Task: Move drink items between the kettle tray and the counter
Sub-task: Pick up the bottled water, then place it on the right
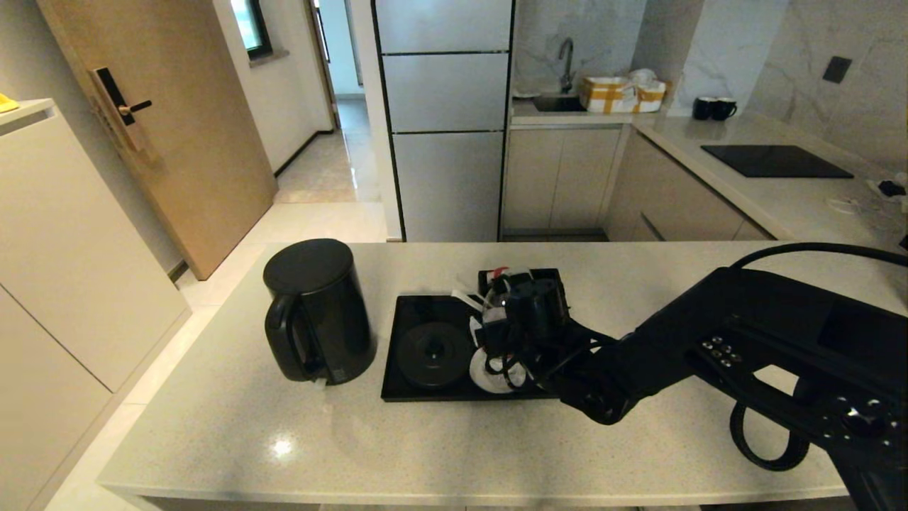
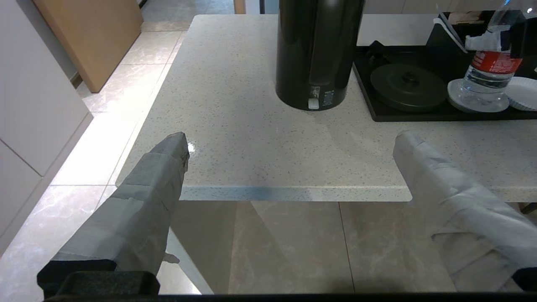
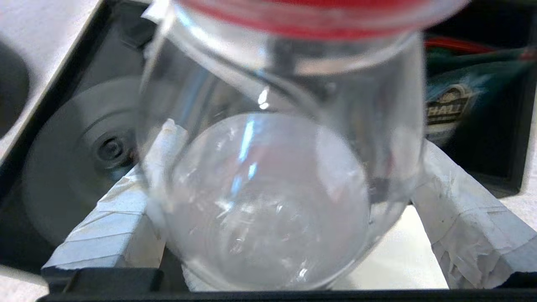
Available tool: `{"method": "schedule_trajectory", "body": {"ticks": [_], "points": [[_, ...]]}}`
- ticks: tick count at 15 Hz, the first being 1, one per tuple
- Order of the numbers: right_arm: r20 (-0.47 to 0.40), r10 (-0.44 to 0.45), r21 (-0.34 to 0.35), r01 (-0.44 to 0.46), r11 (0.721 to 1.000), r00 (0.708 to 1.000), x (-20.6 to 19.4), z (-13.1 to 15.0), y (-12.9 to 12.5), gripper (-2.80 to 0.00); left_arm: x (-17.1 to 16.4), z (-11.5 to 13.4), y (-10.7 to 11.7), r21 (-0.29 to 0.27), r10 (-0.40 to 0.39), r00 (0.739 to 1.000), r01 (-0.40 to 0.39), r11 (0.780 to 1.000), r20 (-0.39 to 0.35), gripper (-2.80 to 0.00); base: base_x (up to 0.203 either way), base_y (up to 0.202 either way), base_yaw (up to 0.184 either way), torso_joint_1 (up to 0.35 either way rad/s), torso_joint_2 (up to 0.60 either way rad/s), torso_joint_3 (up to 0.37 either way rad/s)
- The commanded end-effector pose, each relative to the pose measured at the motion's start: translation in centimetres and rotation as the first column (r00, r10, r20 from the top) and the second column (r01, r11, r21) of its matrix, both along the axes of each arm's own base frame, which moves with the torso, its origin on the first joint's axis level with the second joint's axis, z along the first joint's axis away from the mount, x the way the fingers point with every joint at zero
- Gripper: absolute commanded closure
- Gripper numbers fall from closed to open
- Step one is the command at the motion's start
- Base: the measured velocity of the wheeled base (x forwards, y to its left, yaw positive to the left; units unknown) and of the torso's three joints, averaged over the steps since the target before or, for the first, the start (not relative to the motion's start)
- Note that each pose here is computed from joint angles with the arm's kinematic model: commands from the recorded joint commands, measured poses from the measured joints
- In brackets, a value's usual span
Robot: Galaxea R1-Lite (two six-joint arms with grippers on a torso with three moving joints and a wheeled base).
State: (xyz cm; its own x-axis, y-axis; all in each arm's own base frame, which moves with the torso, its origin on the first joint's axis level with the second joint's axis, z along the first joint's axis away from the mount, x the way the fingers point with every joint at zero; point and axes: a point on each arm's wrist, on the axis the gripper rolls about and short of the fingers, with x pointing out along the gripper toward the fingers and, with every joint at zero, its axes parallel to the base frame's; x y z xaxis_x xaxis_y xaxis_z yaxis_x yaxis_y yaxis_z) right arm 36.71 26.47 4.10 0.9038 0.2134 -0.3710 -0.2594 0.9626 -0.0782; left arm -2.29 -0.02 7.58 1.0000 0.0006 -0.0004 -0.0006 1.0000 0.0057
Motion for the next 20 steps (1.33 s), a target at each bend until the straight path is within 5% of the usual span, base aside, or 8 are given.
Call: {"method": "schedule_trajectory", "body": {"ticks": [1, 3, 4, 12, 20], "points": [[-0.004, -0.004, -0.003, 0.004, 1.0, 1.0, 0.0, -0.3, -0.1, -2.8, 0.0, 0.0, 0.0, 0.0, 0.001, 1.0, -0.001, 1.0, 0.0, -2.8, 0.0, 0.0, 0.0, 0.0, 0.0, 0.0], [-0.006, -0.006, -0.004, 0.006, 1.0, 1.0, -0.2, -0.1, -0.3, -2.8, 0.0, 0.0, 0.0, 0.002, 0.001, 1.0, -0.001, 1.0, 0.0, -2.8, 0.0, 0.0, 0.0, 0.0, 0.0, 0.0], [-0.002, -0.007, -0.002, 0.007, 1.0, 1.0, -0.3, 0.2, -0.3, 0.0, 0.0, 0.0, 0.0, 0.0, 0.001, 1.0, -0.001, 1.0, 0.0, -2.8, 0.0, 0.0, 0.0, 0.0, 0.0, 0.0], [-0.007, -0.006, 0.005, 0.006, 1.0, 1.0, -2.0, 1.5, -1.6, 0.0, 0.0, 0.0, 0.0, 0.001, 0.001, 1.0, -0.001, 1.0, 0.0, -2.8, 0.0, 0.0, 0.0, 0.0, 0.0, 0.0], [0.107, -0.037, 0.086, 0.027, 0.996, 0.994, -6.9, 12.1, -6.3, 0.0, 0.0, 0.0, 0.0, 0.0, 0.001, 1.0, -0.001, 1.0, 0.0, -2.8, 0.0, 0.0, 0.0, 0.0, 0.0, 0.0]]}}
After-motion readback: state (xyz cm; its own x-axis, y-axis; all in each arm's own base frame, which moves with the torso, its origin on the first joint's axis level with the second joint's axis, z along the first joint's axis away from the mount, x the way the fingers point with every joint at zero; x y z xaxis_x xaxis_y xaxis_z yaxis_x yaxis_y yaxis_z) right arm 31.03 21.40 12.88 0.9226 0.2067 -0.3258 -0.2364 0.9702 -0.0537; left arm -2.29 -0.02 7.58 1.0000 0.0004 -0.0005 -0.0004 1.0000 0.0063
